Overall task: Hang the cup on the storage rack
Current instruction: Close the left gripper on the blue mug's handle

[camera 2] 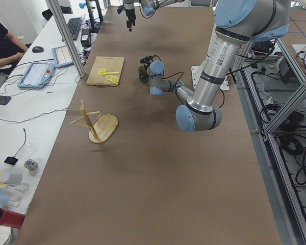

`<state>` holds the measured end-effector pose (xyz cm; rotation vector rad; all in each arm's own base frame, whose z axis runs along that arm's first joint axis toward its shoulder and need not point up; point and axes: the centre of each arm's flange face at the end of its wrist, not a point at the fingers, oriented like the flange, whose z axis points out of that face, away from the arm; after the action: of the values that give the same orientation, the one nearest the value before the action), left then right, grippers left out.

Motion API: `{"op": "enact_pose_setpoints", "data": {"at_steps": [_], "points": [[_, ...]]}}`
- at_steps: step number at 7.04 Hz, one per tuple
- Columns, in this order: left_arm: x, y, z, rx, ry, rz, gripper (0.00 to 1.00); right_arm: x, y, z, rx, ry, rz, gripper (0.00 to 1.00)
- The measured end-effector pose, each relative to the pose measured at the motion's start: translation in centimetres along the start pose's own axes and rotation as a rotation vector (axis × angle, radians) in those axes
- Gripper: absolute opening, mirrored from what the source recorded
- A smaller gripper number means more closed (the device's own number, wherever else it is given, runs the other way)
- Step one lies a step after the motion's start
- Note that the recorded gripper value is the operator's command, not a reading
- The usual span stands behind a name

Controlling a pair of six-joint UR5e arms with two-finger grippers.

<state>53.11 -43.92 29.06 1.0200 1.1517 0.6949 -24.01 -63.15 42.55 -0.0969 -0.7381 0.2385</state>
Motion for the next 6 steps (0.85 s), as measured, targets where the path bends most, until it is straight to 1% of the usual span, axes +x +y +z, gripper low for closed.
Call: {"op": "enact_pose_setpoints", "data": {"at_steps": [2,3,4,5,6], "points": [[-0.16,0.18,0.30,-0.006,-0.003,-0.002,0.52,-0.26,0.01,0.17,0.006,0.006,-0.003,0.99],[-0.21,0.26,0.40,-0.008,-0.006,-0.002,0.40,-0.39,0.06,0.21,0.006,0.007,-0.004,0.99],[-0.33,0.32,0.51,-0.005,-0.019,-0.003,0.33,-0.41,0.07,0.24,0.006,0.008,-0.004,0.99],[-0.55,0.37,0.61,0.001,-0.042,-0.003,0.21,-0.43,0.07,0.24,0.007,0.008,-0.005,0.99],[-0.76,0.56,0.70,0.004,-0.060,-0.004,0.03,-0.45,0.07,0.18,0.008,0.008,-0.005,0.99]]}}
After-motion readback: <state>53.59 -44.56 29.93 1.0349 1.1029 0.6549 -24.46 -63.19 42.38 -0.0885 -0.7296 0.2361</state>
